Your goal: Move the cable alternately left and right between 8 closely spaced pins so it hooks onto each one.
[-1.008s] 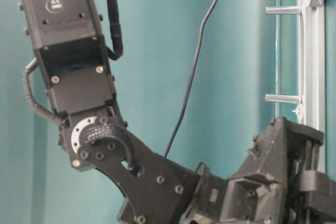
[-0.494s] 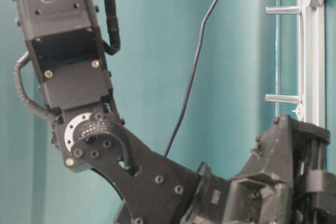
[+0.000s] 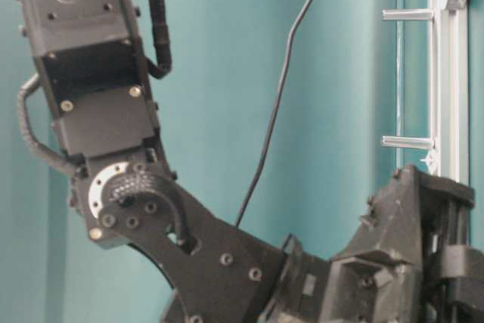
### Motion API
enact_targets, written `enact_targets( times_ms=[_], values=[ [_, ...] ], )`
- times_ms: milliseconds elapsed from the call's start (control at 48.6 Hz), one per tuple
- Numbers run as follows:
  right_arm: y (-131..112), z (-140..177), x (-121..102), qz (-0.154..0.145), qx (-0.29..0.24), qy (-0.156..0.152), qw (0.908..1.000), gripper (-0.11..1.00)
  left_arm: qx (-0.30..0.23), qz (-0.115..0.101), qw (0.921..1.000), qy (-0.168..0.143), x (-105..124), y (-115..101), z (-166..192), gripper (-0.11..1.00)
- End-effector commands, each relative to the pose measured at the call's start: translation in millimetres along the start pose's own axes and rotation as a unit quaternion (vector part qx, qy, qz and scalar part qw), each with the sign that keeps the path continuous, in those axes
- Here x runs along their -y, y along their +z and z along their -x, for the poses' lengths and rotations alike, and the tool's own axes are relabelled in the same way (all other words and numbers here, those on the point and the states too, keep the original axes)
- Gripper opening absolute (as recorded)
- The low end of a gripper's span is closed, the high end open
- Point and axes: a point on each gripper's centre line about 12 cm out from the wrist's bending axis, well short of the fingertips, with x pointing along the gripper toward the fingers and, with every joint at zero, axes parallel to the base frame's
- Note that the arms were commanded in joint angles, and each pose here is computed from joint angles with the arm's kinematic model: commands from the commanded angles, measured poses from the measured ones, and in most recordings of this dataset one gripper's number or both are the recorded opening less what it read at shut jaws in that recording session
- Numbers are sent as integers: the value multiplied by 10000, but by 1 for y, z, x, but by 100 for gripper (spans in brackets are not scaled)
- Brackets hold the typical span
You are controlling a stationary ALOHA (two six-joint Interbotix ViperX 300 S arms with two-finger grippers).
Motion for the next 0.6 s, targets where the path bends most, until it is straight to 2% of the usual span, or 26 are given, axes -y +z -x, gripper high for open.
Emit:
enact_targets(
  times_ms=[0, 226, 576],
  values=[
    [-15, 22, -20, 136, -31, 304, 9994, 15, 68, 43, 10000, -14, 1, 5, 0, 3],
    [-39, 29, -27, 292, -151, 359, 9988, 15, 75, 43, 10000, -13, 1, 5, 0, 3],
    [-36, 17, -44, 356, -99, 533, 9979, 15, 75, 50, 10000, -14, 1, 5, 0, 3]
  ],
)
